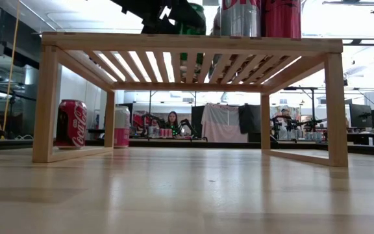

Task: Place canned beverage on shelf
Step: Put the top green soda can on the shelf, then put the green soda can on the shelf

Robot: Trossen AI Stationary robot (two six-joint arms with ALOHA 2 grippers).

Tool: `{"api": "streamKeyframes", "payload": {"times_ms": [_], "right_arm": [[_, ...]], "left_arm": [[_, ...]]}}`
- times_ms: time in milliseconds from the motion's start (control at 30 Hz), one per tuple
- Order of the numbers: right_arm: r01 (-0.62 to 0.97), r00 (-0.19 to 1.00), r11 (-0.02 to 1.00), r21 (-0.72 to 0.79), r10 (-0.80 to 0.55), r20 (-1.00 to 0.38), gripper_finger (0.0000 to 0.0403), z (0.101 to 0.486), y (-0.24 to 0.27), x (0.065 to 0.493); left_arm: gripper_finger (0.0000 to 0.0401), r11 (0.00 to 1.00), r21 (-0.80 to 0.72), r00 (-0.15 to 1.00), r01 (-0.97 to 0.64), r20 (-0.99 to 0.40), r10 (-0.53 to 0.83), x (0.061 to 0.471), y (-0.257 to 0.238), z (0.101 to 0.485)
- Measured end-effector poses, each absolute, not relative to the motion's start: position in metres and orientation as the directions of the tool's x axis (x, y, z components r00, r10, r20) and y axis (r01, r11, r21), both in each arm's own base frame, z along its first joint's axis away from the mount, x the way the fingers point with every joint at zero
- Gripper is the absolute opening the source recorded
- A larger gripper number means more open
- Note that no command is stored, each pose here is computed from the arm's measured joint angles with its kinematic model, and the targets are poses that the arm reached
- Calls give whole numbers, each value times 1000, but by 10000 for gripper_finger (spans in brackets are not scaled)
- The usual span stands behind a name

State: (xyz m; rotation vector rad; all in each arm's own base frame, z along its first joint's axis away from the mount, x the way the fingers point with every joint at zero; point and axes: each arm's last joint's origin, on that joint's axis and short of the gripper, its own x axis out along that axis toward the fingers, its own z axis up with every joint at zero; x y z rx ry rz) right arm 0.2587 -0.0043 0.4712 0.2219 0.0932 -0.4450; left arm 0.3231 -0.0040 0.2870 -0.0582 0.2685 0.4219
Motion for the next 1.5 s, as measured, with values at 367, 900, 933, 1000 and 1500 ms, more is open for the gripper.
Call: {"api": "streamKeyframes", "payload": {"times_ms": [367,900,933,1000,1500], "right_arm": [[436,899,879,193,-415,-137,358,471,-4,259],[435,900,878,200,-415,-137,358,471,-4,259],[435,900,878,200,-415,-137,358,471,-4,259],[435,900,878,200,-415,-137,358,471,-4,259],[435,900,879,197,-414,-138,358,471,-4,259]], "left_arm": [[340,907,-27,874,-420,-279,397,323,-4,285],[350,910,-65,897,-409,-212,388,324,-6,293],[350,912,-67,900,-404,-209,384,324,-7,293],[350,914,-71,903,-399,-202,379,324,-8,294],[351,916,-17,916,-400,-51,399,298,-7,335]]}}
